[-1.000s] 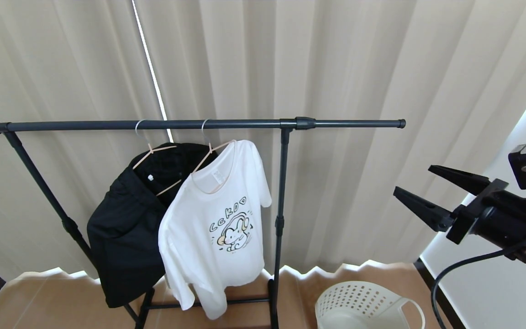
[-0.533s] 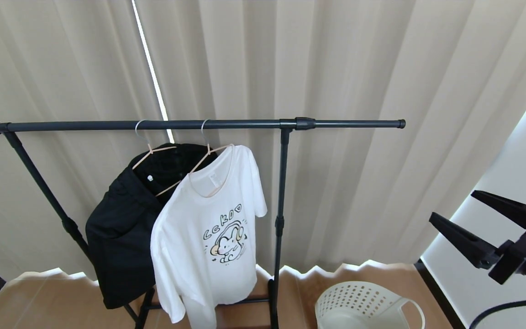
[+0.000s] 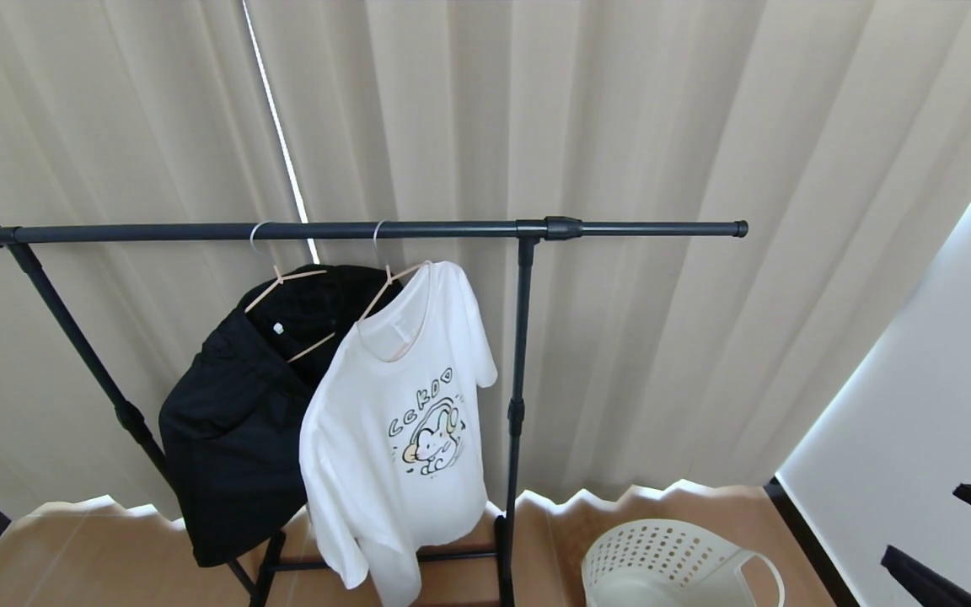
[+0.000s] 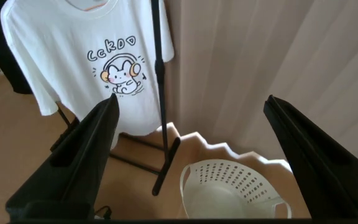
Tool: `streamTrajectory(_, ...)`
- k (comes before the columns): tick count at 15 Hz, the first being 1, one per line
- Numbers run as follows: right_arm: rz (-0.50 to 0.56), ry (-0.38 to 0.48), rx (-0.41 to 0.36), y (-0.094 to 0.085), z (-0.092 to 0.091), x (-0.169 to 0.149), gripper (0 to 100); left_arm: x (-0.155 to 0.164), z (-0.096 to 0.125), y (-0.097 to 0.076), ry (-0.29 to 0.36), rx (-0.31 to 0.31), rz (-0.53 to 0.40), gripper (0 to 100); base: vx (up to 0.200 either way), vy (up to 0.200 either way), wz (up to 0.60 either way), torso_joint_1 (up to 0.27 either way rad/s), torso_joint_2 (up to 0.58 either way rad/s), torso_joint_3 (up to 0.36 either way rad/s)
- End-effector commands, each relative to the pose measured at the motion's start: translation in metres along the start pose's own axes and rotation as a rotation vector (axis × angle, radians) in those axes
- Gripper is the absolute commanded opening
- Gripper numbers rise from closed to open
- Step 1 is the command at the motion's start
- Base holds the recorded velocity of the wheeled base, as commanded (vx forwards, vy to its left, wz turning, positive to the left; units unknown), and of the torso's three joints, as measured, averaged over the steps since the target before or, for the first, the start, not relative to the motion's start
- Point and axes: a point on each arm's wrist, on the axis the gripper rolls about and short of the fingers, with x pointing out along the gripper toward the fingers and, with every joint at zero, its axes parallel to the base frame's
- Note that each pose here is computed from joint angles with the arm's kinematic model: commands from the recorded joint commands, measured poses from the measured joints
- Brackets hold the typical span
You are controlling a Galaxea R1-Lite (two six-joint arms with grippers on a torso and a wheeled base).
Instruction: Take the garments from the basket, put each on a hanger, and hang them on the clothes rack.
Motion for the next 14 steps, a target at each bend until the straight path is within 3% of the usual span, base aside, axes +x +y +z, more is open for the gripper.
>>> streamTrajectory(1, -0.015, -0.060, -0.004, 0.005, -0.016, -0.025, 100, 0.000, 0.000, 0.000, 0.001, 0.000, 0.001, 100, 0.000, 0.000, 0.00, 0.000, 0.00, 0.000)
streamTrajectory(4, -0.062, -0.069, -0.004, 0.008, -0.032, -0.043, 100, 0.000, 0.000, 0.000, 0.001, 0.000, -0.001, 100, 0.000, 0.000, 0.00, 0.000, 0.00, 0.000)
streamTrajectory(8, -0.150, -0.096, -0.008, 0.013, -0.065, -0.070, 100, 0.000, 0.000, 0.000, 0.001, 0.000, -0.001, 100, 0.000, 0.000, 0.00, 0.000, 0.00, 0.000)
streamTrajectory(10, -0.174, -0.094, -0.003, 0.012, -0.067, -0.069, 100, 0.000, 0.000, 0.000, 0.001, 0.000, 0.001, 100, 0.000, 0.000, 0.00, 0.000, 0.00, 0.000)
streamTrajectory(14, -0.372, -0.101, 0.014, 0.007, -0.075, -0.065, 100, 0.000, 0.000, 0.000, 0.001, 0.000, -0.001, 100, 0.000, 0.000, 0.00, 0.000, 0.00, 0.000)
